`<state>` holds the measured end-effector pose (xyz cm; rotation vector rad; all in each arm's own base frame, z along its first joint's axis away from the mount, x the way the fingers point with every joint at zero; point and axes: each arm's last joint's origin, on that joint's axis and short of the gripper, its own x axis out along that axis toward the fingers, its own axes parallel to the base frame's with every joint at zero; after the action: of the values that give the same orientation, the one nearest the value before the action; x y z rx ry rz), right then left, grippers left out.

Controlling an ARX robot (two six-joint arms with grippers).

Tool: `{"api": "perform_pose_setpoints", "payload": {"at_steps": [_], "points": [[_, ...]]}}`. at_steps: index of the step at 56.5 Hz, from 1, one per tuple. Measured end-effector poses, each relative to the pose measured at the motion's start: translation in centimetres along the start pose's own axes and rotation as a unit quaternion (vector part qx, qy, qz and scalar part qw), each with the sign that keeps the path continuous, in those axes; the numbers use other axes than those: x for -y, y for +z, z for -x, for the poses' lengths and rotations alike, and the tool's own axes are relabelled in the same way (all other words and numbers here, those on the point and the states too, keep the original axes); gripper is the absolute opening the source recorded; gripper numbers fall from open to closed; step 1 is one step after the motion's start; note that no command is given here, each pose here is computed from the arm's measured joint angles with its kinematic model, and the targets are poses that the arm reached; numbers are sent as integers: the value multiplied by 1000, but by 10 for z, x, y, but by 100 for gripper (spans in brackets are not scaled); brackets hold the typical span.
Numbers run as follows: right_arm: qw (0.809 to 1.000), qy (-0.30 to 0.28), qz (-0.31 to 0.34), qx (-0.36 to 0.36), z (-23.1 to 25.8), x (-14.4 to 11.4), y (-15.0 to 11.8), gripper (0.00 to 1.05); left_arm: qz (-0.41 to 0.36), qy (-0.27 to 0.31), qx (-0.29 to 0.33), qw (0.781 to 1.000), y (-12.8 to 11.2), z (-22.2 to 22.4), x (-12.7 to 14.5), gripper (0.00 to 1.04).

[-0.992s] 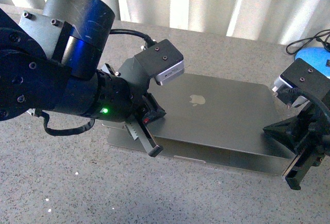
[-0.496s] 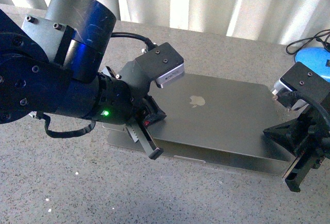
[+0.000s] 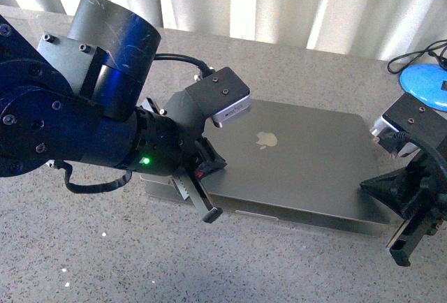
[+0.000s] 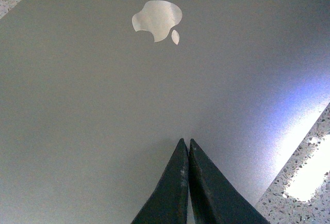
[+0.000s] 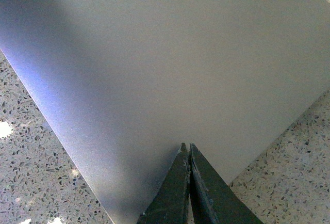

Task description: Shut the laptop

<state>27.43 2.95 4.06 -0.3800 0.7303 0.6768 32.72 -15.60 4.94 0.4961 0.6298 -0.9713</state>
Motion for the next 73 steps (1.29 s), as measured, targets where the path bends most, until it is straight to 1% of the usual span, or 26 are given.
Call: {"api": "perform_pose_setpoints", "payload": {"at_steps": [44, 73], "points": [[1000, 7, -7, -16, -6, 2, -17, 1, 14, -10, -9, 1000, -15, -5, -1, 4], [1000, 8, -7, -19, -9, 2, -19, 1, 21, -15, -8, 1000, -23, -9, -3, 4]]}}
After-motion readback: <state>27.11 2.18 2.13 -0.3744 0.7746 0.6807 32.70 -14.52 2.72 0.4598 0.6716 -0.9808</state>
